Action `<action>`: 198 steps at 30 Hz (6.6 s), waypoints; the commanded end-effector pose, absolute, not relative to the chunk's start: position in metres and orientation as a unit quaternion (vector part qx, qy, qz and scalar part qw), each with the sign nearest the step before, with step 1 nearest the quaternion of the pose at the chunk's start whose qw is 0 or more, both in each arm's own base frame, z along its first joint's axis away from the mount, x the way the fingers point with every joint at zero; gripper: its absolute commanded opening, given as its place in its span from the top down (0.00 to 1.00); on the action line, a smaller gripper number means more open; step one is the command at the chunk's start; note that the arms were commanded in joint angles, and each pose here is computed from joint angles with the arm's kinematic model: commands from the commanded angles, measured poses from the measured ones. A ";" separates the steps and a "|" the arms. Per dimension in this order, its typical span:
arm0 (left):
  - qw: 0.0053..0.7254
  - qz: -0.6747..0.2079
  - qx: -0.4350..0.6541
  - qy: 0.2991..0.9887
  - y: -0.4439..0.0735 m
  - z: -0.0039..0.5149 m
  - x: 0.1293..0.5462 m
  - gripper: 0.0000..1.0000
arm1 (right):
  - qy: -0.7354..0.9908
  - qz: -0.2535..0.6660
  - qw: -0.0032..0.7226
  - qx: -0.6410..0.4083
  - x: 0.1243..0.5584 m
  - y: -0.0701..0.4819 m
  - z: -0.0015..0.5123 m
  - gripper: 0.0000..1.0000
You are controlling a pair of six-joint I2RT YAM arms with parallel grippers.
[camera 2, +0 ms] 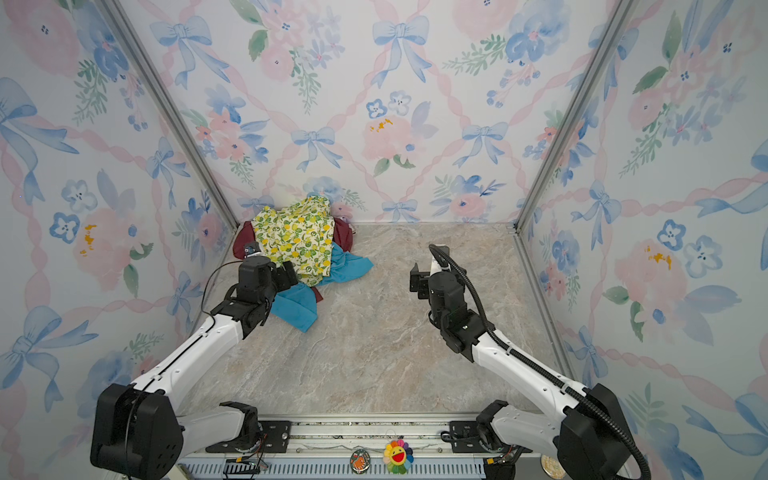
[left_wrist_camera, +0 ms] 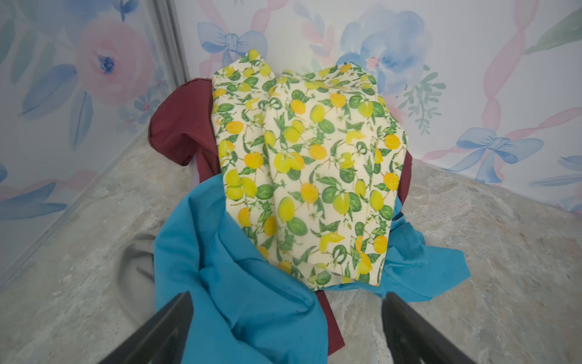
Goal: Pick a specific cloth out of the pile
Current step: 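Reach the left gripper into the turquoise cloth while the right arm approaches, then grasp the turquoise cloth with the left gripper and lift it up, then bring the turquoise cloth to the right gripper and grasp it there, then carry the cloth away with the right gripper while the left gripper draws back, then lower the turquoise cloth onto the open table and open the right gripper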
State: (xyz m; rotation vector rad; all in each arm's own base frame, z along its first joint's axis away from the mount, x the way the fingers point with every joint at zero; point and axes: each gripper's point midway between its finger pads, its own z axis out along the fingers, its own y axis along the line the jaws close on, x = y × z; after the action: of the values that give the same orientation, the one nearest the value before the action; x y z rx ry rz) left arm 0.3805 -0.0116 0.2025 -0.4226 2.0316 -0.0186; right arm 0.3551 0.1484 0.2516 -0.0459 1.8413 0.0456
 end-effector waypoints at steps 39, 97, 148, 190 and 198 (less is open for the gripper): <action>0.341 -0.089 -0.292 0.889 0.064 0.109 0.426 0.35 | 0.857 0.127 0.477 -0.150 0.342 0.265 0.196 0.03; 0.656 -0.278 -0.078 0.697 -0.135 0.506 0.391 1.00 | 0.705 0.282 0.623 -0.189 0.323 0.310 0.342 0.03; 0.529 -0.341 0.134 0.765 -0.264 0.388 0.322 0.23 | 0.647 0.223 0.726 -0.067 0.366 0.245 0.431 1.00; 0.426 -0.199 0.241 0.849 -0.276 0.221 0.352 0.02 | 0.718 0.044 0.683 0.130 0.513 -0.039 0.372 1.00; 0.417 -0.185 0.227 0.860 -0.263 0.208 0.364 0.02 | 0.794 -0.006 0.581 0.179 0.493 -0.073 0.259 1.00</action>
State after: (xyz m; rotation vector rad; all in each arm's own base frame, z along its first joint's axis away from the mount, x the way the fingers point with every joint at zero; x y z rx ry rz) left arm 0.3577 -0.2703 0.2200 0.5644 2.1382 -0.5012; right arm 0.5034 -0.0693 0.2875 0.3738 1.7863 0.0091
